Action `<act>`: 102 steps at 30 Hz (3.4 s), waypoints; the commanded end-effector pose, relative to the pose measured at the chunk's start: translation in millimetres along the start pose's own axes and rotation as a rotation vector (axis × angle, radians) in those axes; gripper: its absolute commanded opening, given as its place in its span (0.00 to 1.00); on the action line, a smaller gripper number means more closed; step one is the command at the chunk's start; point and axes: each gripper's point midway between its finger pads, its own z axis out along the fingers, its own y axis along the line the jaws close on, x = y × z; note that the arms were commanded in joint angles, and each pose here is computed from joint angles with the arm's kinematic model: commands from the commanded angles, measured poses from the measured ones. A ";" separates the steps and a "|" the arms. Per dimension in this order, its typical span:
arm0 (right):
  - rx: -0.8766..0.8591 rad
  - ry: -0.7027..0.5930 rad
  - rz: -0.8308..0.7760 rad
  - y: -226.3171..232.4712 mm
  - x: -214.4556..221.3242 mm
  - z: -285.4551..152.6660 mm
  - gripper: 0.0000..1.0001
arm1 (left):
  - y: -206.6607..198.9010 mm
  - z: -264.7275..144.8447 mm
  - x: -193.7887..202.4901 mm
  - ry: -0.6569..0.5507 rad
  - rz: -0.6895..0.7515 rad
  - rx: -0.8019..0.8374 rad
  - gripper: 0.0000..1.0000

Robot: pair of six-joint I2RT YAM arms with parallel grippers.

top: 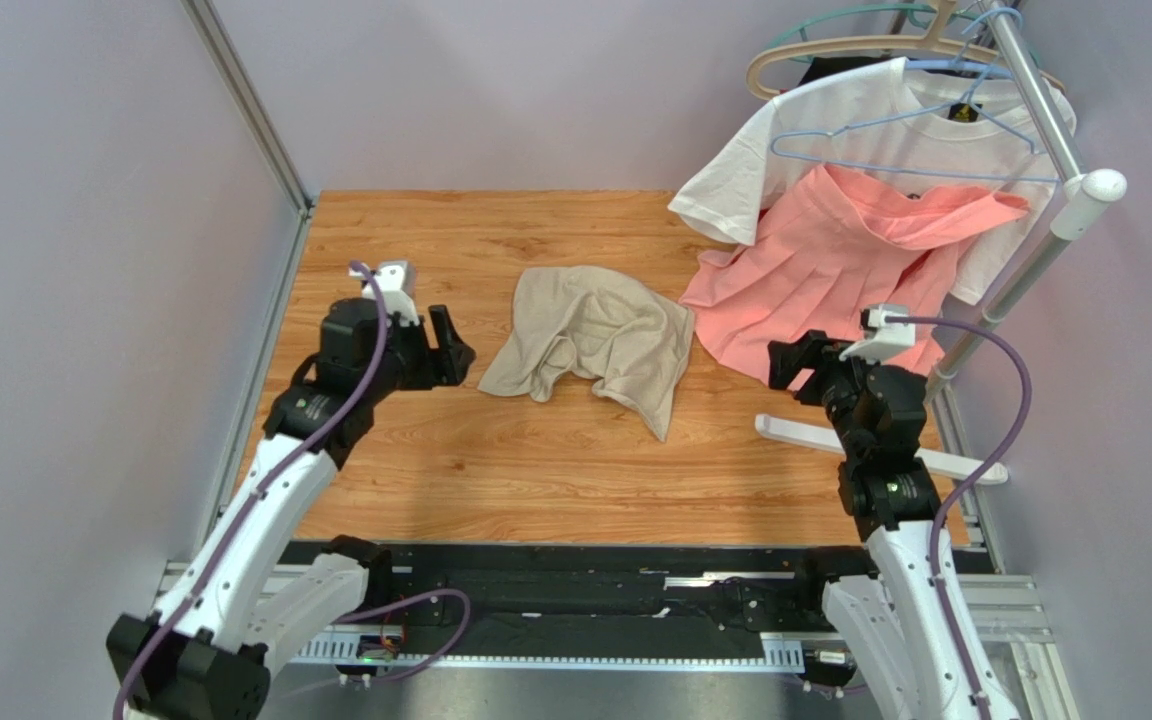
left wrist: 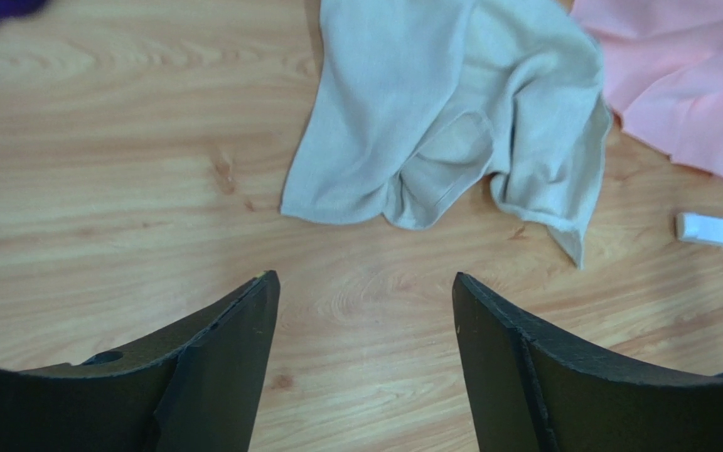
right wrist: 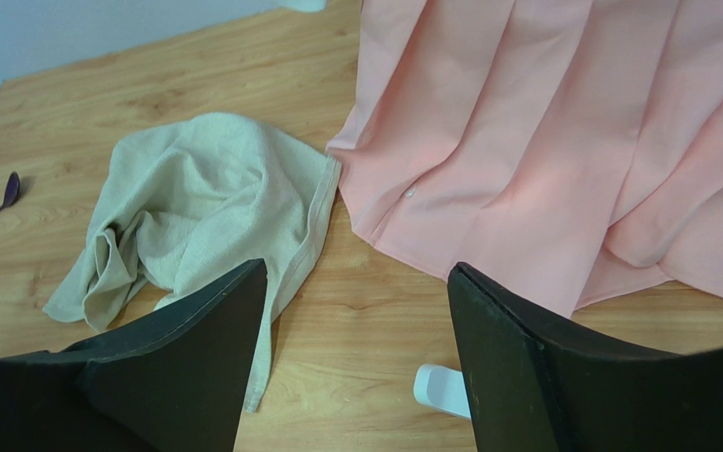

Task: Fold the napkin, place the utensils inside, and roll it up
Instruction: Flatten the napkin out

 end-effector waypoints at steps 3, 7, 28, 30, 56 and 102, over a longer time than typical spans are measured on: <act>-0.087 0.057 -0.019 22.8 -0.4 5.7 0.74 | 17.0 53.4 50.5 0.155 -0.131 -0.110 0.72; -0.112 0.070 -0.026 29.9 3.7 5.7 0.74 | 29.4 77.3 77.3 0.234 -0.145 -0.157 0.68; -0.138 0.083 -0.029 36.6 5.9 4.3 0.74 | 55.3 150.7 110.8 0.393 -0.208 -0.325 0.61; -0.140 0.082 -0.027 36.9 5.6 4.3 0.74 | 53.3 152.7 110.3 0.389 -0.210 -0.315 0.59; -0.199 0.042 -0.024 50.7 -2.2 -7.5 0.74 | 62.4 155.6 126.3 0.594 -0.039 -0.486 0.51; -0.196 0.703 -0.466 120.6 206.5 22.1 0.60 | 91.3 139.9 38.8 0.366 -0.126 -0.351 0.00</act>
